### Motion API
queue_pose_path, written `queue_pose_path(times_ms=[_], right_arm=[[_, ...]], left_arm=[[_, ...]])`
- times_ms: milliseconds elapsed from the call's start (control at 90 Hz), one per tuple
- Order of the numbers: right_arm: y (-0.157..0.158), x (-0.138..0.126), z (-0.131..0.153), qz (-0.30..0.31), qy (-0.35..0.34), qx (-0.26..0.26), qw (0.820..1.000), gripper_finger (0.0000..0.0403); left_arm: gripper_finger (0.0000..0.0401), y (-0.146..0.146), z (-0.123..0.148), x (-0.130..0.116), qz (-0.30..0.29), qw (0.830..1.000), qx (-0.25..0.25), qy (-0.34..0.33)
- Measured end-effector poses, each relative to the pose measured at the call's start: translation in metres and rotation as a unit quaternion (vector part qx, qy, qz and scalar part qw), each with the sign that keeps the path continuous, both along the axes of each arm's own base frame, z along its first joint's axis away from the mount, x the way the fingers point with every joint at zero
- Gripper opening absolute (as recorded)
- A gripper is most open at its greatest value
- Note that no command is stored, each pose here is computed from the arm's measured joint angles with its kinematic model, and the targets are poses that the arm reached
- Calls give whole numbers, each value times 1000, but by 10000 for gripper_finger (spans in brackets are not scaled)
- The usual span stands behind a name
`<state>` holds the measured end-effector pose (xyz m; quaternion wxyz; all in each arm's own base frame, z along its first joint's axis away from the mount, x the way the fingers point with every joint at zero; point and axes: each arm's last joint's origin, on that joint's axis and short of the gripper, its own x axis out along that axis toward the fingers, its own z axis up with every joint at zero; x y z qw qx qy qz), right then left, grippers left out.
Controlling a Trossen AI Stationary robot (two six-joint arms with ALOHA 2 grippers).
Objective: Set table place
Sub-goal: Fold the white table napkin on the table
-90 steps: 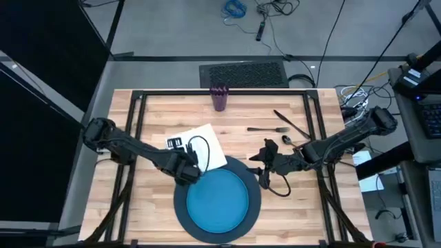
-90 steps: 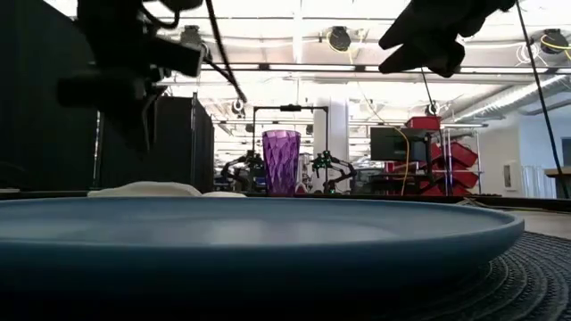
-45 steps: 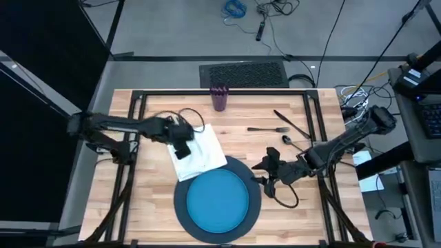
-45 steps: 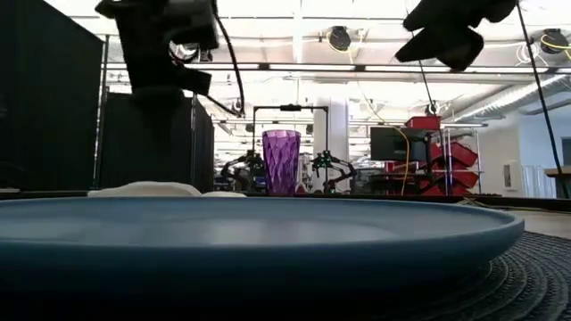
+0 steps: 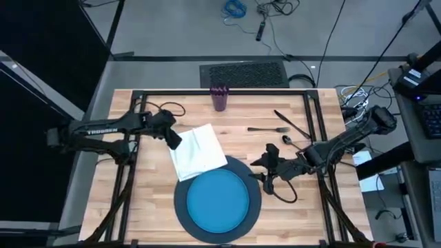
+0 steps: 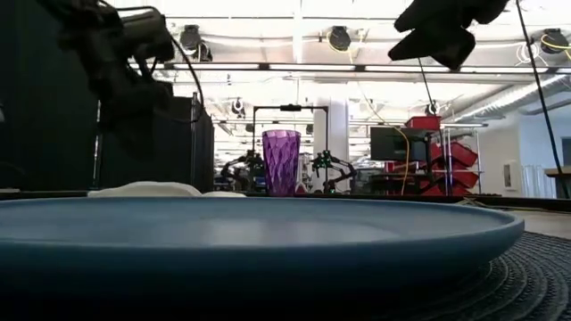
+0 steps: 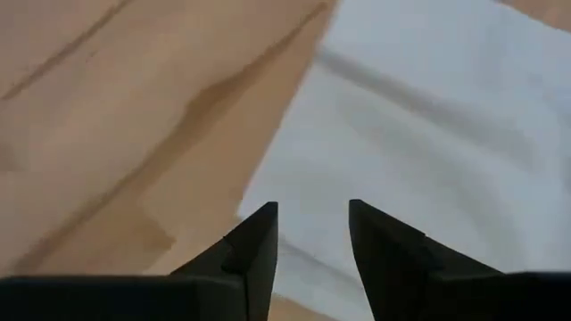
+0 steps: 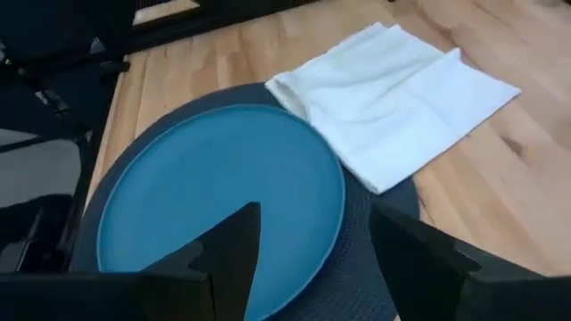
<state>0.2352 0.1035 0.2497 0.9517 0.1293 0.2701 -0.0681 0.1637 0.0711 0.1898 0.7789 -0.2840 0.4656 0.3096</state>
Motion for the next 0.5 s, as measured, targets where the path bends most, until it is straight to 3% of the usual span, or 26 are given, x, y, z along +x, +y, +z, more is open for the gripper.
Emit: queue_pose_path(times_ms=[167, 500], right_arm=[[0, 0, 0, 0, 1, 3, 1000, 196], [1, 0, 0, 2, 1, 4, 1000, 196]], left_arm=[[122, 9, -15, -8, 55, 998, -21, 26], [122, 17, -21, -2, 64, 998, -19, 13]])
